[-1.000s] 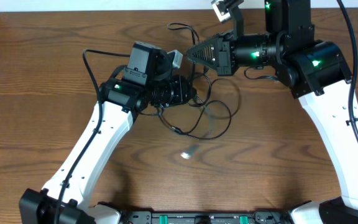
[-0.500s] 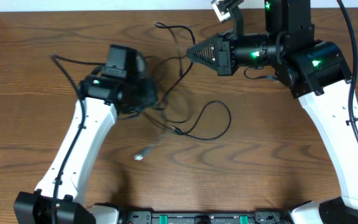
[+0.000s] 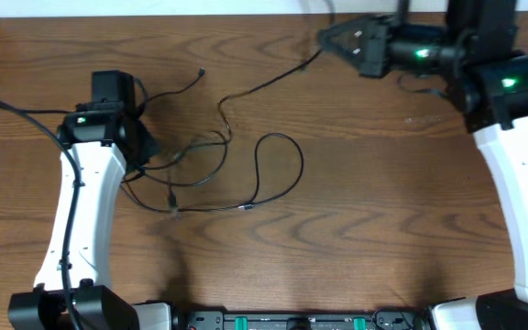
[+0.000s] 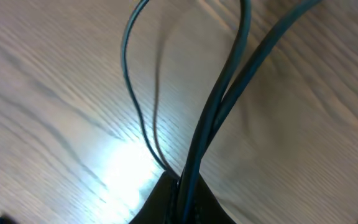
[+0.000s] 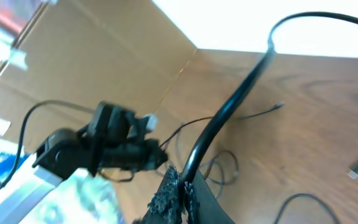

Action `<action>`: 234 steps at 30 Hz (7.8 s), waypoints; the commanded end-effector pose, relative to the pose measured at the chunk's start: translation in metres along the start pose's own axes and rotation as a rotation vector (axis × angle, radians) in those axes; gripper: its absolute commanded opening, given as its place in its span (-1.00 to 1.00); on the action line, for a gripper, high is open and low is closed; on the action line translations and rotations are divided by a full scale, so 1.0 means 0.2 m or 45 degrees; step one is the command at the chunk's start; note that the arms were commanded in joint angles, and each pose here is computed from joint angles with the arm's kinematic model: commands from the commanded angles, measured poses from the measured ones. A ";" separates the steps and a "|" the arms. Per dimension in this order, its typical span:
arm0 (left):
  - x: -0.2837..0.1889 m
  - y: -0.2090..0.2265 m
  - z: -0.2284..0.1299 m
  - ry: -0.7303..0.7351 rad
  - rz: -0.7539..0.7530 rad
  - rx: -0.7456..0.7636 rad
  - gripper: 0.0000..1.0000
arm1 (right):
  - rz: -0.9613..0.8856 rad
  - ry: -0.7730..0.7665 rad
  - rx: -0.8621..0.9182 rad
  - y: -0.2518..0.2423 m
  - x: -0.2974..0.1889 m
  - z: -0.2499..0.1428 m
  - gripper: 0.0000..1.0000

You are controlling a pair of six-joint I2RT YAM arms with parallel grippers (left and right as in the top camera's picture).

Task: Untangle cables

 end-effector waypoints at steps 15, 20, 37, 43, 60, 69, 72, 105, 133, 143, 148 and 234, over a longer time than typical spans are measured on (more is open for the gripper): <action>0.04 0.22 0.12 -0.058 0.169 -0.148 -0.84 | -0.341 -0.298 0.111 -0.32 -0.58 0.16 -0.98; 0.06 0.29 0.17 -0.092 0.188 -0.229 -0.85 | -0.437 -0.337 0.157 -0.41 -0.72 0.15 -0.98; 0.09 0.34 0.21 0.016 -0.035 -0.497 -0.85 | -0.517 -0.353 0.231 -0.48 -0.84 0.11 -0.98; 0.09 0.29 0.19 0.087 -0.144 -0.495 -0.84 | -0.484 -0.325 0.218 -0.45 -0.78 0.10 -0.98; 0.04 0.04 0.06 0.136 -0.236 -0.136 -0.40 | -0.737 -0.324 0.265 -0.55 -0.82 0.06 -0.98; -0.03 -0.21 -0.11 0.155 -0.314 0.115 0.03 | -1.239 -0.252 0.387 -0.71 -0.96 -0.07 -0.98; -0.05 -0.26 -0.16 0.159 -0.331 0.169 0.61 | -1.437 -0.242 0.425 -0.75 -1.05 -0.11 -0.98; -0.06 -0.29 -0.18 0.162 -0.341 0.201 0.96 | -3.281 -0.664 0.436 -0.57 -2.00 -0.14 -0.98; -0.06 -0.29 -0.18 0.162 -0.341 0.201 0.96 | -2.714 -0.023 0.047 -1.61 -1.70 -0.08 -0.98; -0.06 -0.29 -0.18 0.162 -0.341 0.201 0.96 | -2.679 -0.002 0.113 -1.67 -1.63 -0.13 -0.11; -0.06 -0.29 -0.18 0.162 -0.341 0.201 0.96 | -2.668 0.028 0.127 -1.67 -1.62 -0.15 0.84; 0.02 0.11 0.08 -0.103 0.169 -0.034 0.96 | -1.014 0.779 0.053 -0.18 1.05 -1.19 0.98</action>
Point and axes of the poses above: each gripper's point midway between its finger pads, its own x axis out along the fingers, its own y axis along the line the jaws close on, z = x × y, the point moved 6 cm from there along -x, back along the fingers, and after that the axes turned 5 degrees about -x, right-handed, at the moved point
